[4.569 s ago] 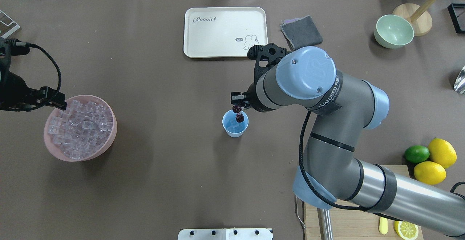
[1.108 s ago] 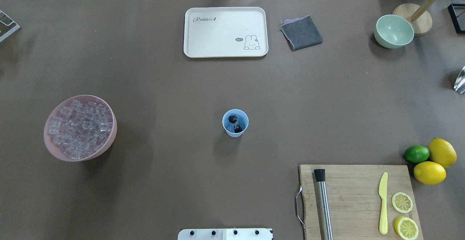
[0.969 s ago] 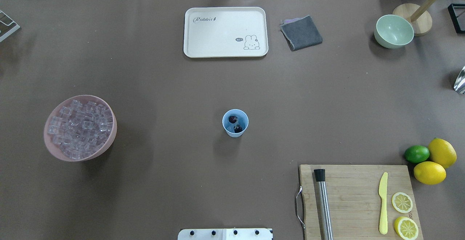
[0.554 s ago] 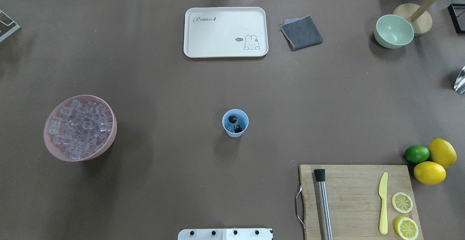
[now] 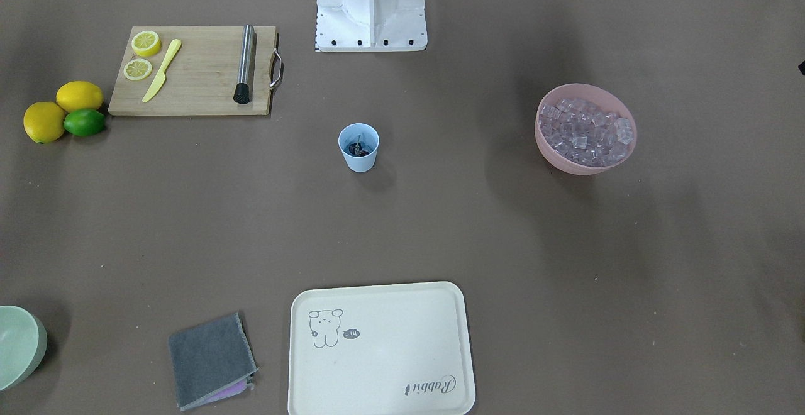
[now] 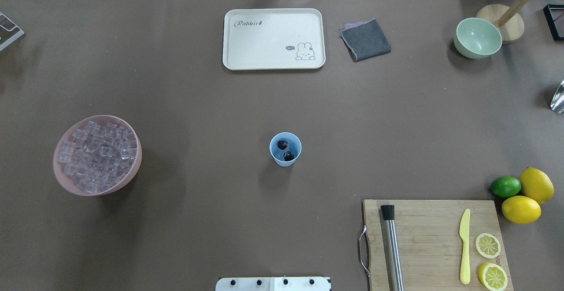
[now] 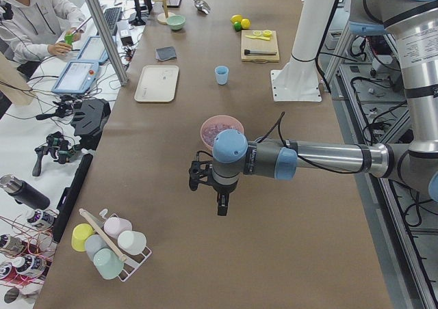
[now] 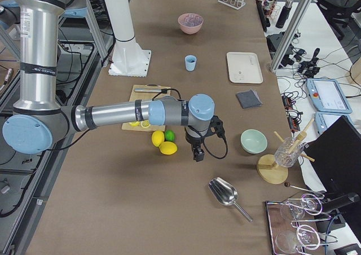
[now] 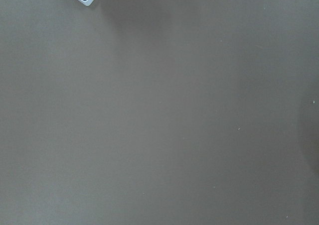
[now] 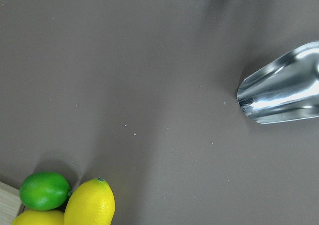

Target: Put ice and cherries in cup

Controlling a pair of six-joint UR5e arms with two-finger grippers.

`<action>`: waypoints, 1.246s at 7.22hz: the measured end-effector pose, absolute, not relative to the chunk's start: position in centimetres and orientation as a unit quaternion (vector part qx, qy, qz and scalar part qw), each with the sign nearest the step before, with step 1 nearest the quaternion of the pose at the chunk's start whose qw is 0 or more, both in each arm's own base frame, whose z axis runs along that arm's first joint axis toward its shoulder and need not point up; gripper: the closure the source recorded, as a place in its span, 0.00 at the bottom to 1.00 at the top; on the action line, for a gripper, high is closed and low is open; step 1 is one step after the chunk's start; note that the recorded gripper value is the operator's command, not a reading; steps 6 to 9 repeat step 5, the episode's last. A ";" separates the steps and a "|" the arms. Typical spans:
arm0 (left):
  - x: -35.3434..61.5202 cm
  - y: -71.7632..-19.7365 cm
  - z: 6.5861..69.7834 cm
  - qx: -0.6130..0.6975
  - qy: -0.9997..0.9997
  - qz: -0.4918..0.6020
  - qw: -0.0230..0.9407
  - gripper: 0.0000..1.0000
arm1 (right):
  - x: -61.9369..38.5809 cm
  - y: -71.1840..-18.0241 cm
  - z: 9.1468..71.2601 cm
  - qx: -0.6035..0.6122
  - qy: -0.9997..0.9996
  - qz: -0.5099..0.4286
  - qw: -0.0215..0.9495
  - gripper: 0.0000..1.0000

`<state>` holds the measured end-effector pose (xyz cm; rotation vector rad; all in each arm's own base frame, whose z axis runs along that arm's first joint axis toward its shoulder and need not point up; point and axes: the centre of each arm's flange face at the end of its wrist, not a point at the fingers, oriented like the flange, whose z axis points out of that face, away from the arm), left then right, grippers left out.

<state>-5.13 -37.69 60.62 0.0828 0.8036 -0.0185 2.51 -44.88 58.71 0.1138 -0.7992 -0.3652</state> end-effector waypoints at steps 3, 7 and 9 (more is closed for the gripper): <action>-5.2 -37.6 60.3 0.043 0.391 -0.009 0.919 0.03 | 2.5 -44.9 58.8 0.055 -0.387 -0.177 0.903 0.00; -5.2 -37.7 60.3 0.043 0.391 -0.008 0.919 0.03 | 2.5 -44.7 58.9 0.054 -0.387 -0.178 0.903 0.00; -5.2 -37.7 60.3 0.043 0.391 -0.008 0.919 0.03 | 2.5 -44.7 58.9 0.054 -0.387 -0.178 0.903 0.00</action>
